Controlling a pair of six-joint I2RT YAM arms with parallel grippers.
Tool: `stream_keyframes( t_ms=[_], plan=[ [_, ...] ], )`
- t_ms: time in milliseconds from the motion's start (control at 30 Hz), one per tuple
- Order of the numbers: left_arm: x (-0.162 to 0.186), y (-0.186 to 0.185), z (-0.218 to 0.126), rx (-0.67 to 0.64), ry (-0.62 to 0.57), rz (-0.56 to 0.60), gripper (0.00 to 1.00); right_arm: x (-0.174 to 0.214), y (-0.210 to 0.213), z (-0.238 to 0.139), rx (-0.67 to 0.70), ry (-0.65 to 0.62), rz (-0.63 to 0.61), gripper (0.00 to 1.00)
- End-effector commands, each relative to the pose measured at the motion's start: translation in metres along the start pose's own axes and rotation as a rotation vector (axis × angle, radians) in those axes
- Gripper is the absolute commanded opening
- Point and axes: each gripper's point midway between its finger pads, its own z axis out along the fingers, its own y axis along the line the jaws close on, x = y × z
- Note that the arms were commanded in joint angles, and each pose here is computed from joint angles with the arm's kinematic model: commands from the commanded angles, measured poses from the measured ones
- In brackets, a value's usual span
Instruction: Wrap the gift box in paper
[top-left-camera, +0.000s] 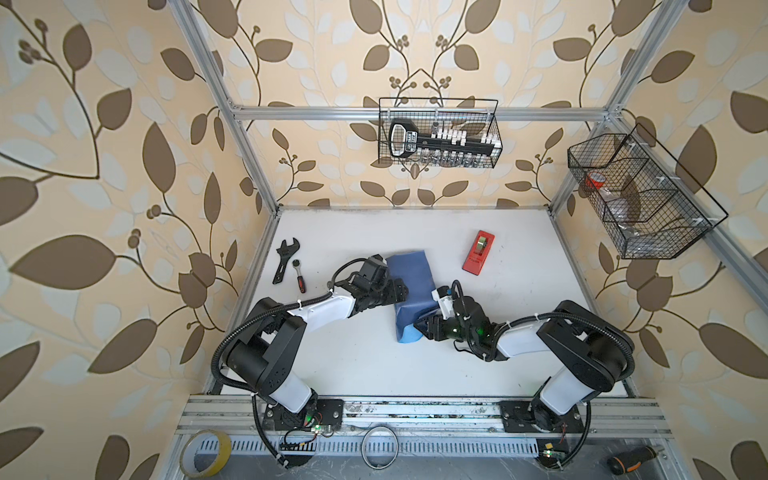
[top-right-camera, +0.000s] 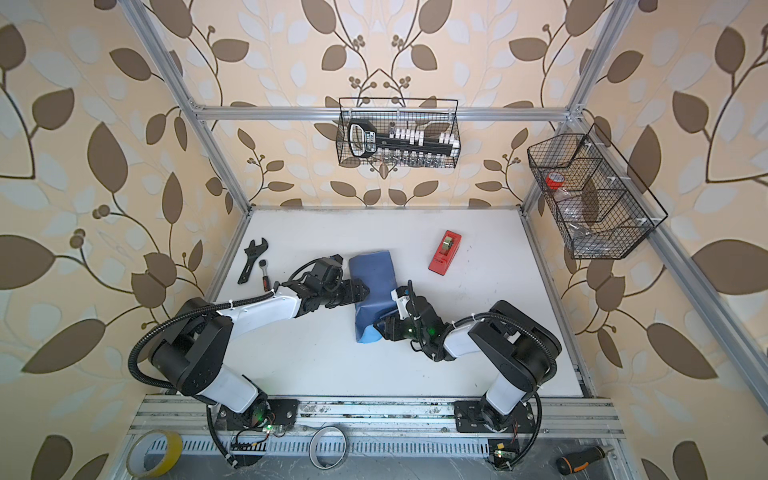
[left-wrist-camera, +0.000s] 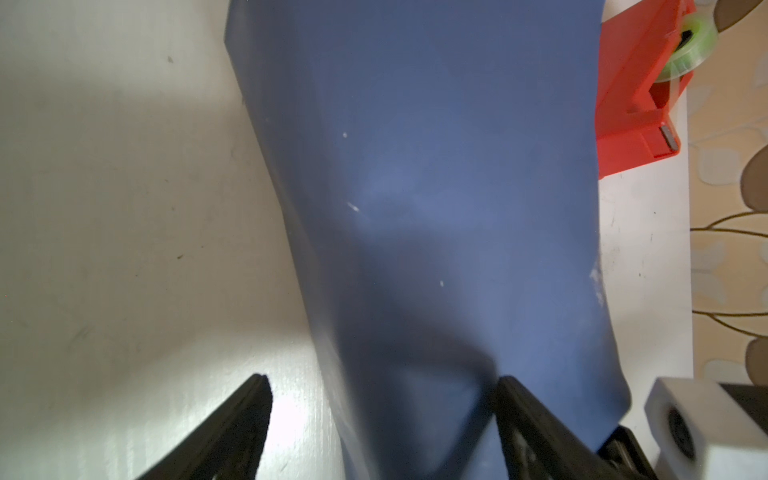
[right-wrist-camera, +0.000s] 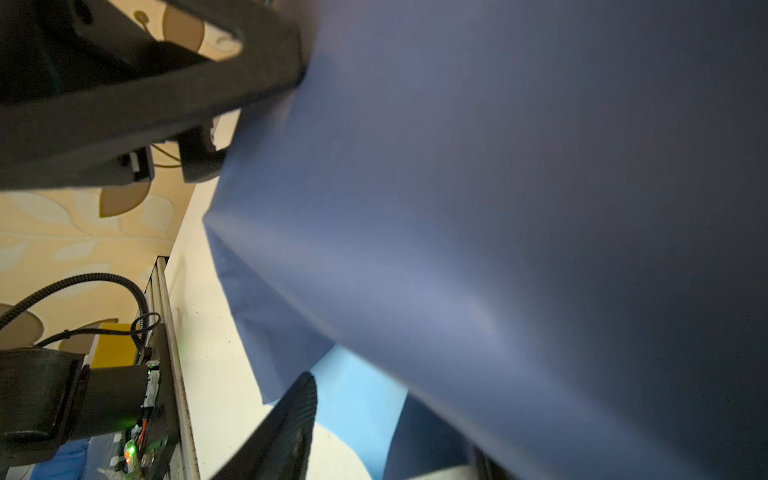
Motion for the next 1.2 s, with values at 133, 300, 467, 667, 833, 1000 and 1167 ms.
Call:
stream_keyframes(
  t_ms=[133, 300, 467, 667, 833, 1000, 1167],
  plan=[
    [0.033, 0.034, 0.007, -0.117, 0.112, -0.007, 0.85, -0.004, -0.013, 0.003, 0.027, 0.016, 0.009, 0.6],
    [0.034, 0.033, 0.008, -0.115, 0.113, -0.007, 0.85, 0.017, -0.005, 0.0, 0.011, 0.046, 0.008, 0.59],
    [0.034, 0.034, 0.008, -0.119, 0.112, -0.006, 0.85, 0.038, 0.004, -0.003, -0.004, 0.068, 0.011, 0.59],
    [0.033, 0.034, 0.008, -0.118, 0.11, -0.008, 0.85, 0.054, 0.013, -0.005, -0.024, 0.074, 0.018, 0.57],
    [0.034, 0.034, 0.007, -0.119, 0.111, -0.007, 0.85, 0.061, 0.016, -0.008, -0.028, 0.066, 0.023, 0.57],
    [0.034, 0.034, 0.008, -0.119, 0.11, -0.008, 0.85, 0.057, 0.016, -0.008, -0.026, 0.062, 0.009, 0.57],
    [0.031, 0.033, 0.006, -0.118, 0.106, -0.006, 0.85, 0.039, 0.038, -0.011, -0.11, 0.059, -0.017, 0.58]
  ],
)
